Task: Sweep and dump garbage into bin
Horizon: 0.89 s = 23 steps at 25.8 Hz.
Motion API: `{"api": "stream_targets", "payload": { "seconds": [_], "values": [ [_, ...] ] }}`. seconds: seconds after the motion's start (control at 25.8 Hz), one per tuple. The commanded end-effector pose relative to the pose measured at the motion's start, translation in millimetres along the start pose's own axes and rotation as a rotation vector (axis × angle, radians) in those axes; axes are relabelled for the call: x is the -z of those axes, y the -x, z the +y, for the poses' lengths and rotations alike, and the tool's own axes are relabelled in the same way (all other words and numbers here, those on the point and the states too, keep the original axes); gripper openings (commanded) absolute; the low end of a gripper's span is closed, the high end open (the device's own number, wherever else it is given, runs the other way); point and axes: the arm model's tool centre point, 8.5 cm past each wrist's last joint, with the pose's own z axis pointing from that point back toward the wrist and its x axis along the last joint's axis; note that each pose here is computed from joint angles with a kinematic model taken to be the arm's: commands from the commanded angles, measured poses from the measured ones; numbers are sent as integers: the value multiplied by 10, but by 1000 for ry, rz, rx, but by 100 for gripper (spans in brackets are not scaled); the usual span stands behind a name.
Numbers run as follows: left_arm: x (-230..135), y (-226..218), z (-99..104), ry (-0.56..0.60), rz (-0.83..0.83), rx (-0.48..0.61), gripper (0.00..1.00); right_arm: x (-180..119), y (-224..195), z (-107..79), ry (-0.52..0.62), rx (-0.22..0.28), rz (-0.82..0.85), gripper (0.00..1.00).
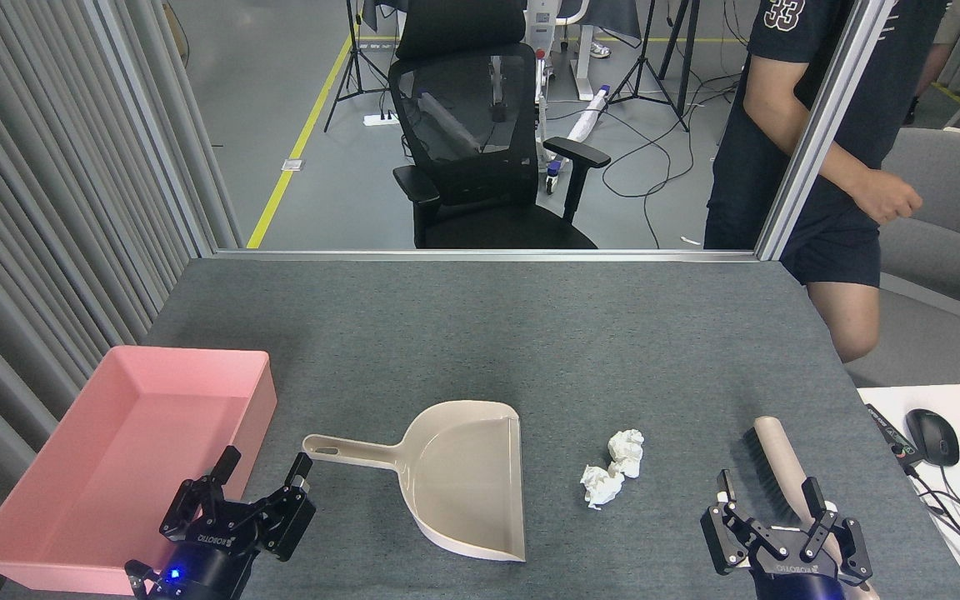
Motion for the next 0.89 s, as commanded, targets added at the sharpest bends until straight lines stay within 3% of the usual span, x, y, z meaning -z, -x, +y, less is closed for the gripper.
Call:
{"api": "stream_targets", "payload": {
  "seconds": [0.0,0.85],
  "values": [
    [4,3,0,3,2,0,99,-4,-61,15,-5,9,-19,99],
    [-15,85,-73,55,41,11,99,-35,-89,36,-8,13,-34,99]
  ]
}}
